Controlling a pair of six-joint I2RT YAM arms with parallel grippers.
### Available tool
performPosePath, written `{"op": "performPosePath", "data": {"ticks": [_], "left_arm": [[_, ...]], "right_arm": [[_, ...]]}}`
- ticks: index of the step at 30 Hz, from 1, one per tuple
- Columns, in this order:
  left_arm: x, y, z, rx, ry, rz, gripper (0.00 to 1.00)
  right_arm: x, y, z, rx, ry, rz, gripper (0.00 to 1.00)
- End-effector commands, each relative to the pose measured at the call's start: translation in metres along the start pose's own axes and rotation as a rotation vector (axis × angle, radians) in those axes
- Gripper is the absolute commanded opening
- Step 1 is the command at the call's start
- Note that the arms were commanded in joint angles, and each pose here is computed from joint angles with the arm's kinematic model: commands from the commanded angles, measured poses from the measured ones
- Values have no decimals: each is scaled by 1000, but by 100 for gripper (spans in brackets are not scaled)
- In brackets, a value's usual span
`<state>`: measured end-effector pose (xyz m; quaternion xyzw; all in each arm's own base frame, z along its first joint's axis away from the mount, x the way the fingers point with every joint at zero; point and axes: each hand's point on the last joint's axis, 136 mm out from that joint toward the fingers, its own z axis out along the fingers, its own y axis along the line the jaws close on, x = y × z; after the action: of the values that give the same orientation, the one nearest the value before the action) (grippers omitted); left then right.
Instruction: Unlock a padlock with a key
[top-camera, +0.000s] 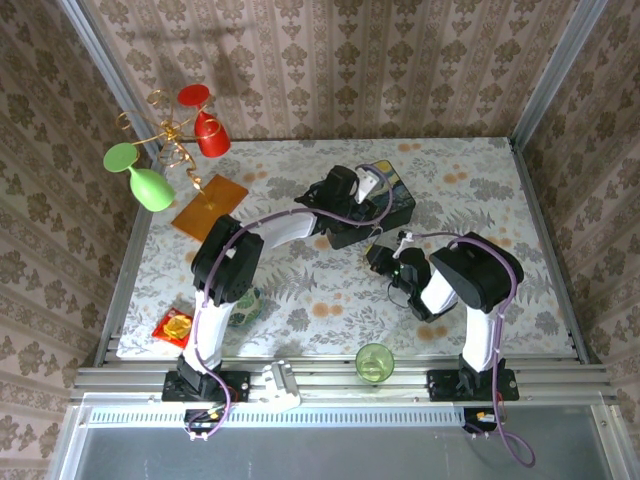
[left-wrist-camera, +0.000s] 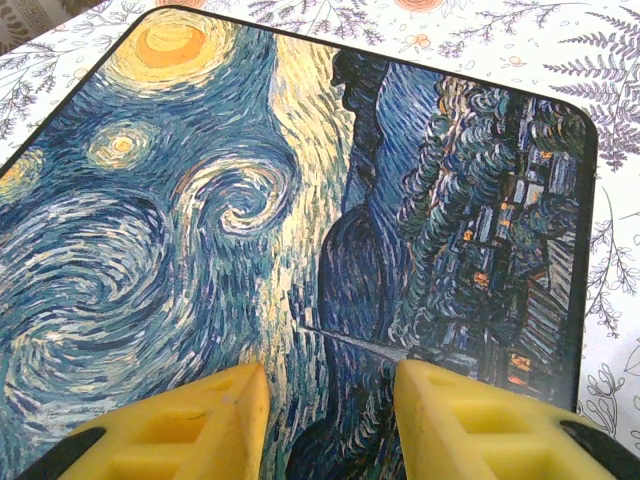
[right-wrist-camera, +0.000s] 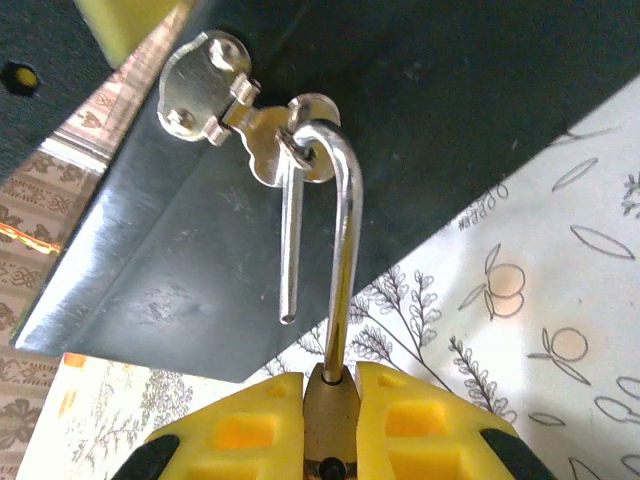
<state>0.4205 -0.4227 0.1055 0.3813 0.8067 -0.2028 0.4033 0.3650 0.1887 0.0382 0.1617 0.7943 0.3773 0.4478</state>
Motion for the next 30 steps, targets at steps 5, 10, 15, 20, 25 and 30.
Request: {"op": "performPosePath", "data": {"ticks": [5,10,15,20,25,30], "left_arm": [[171,-11,3,50,490,-57,38],[175,-12,-1,55,491,-47,38],[176,-16,-4,71,493,-27,38],[179,-21,-5,85,494,-7,38],[182,-22,-7,83,504,16,37],[183,-21,-8,72,508,25,36]], "right_arm": [[-38,13,7,38,-195,52,0],[-48,29,17,72,-342,139,0],[-48,20,20,115,-419,214,0],[-65,29,14,103,-461,201,0],[-82,24,9,98,-472,205,0],[-99,20,-8,102,-489,171,0]]}}
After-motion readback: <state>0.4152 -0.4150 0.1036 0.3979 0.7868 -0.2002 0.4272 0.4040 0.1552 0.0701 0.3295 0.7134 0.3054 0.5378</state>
